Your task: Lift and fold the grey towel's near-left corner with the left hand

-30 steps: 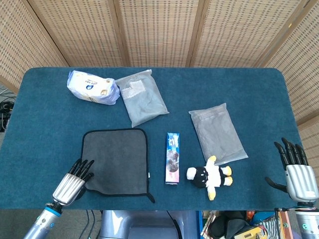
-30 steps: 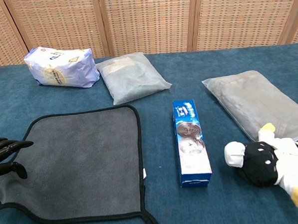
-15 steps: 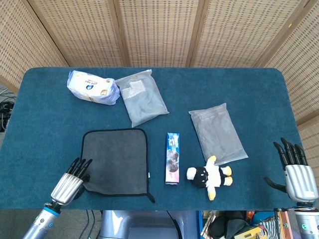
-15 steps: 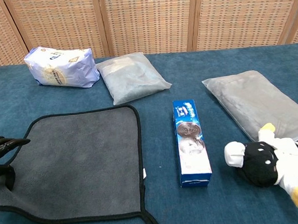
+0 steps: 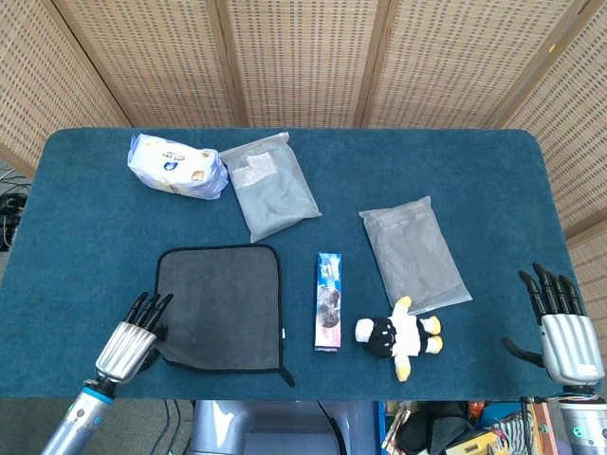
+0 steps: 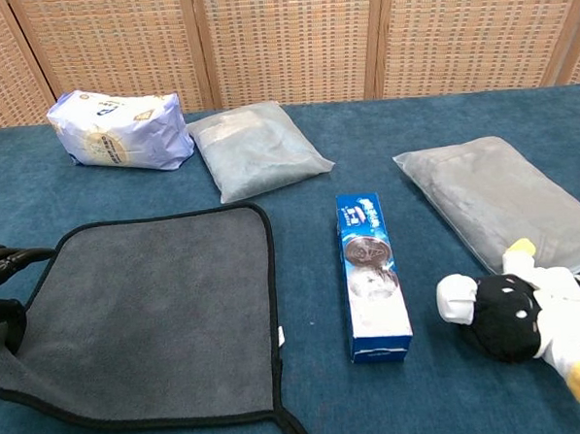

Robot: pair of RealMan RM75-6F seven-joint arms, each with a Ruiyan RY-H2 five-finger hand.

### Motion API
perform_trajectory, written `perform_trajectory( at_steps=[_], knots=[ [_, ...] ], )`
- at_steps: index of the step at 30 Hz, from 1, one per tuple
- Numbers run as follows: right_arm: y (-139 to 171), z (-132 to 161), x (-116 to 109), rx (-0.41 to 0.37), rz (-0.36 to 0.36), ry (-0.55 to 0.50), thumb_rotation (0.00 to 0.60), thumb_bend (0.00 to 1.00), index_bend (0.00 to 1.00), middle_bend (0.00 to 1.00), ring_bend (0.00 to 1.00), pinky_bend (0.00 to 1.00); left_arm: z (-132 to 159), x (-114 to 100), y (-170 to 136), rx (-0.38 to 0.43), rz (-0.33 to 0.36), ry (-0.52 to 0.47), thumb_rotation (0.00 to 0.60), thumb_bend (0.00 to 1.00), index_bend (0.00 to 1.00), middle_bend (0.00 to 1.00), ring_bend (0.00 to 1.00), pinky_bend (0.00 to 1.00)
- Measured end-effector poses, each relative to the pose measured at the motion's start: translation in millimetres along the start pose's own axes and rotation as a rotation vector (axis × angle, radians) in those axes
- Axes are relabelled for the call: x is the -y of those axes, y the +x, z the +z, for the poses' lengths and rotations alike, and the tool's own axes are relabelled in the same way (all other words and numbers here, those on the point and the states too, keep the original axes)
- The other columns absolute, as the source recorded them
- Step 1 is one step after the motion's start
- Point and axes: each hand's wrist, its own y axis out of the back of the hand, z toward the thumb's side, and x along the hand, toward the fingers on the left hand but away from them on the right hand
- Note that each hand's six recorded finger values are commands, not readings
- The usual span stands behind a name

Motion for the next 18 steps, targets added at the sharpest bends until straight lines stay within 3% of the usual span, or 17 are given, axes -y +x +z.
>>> perform_trajectory(
  at_steps=[7,18],
  knots=[
    [0,1,2,-0.004,0.005,0.002,0.6,0.0,0.0,0.0,0.0,0.0,-2,-9,13,-0.012,0.04,-0.006,0.6,0.34,0.7,0.0,0.0,0.0],
    [-1,1,4,-0.003,0.014,0.003,0.6,0.0,0.0,0.0,0.0,0.0,-3,-30,48,-0.018,0.104,-0.006,0.6,0.34,0.72,0.0,0.0,0.0]
  ],
)
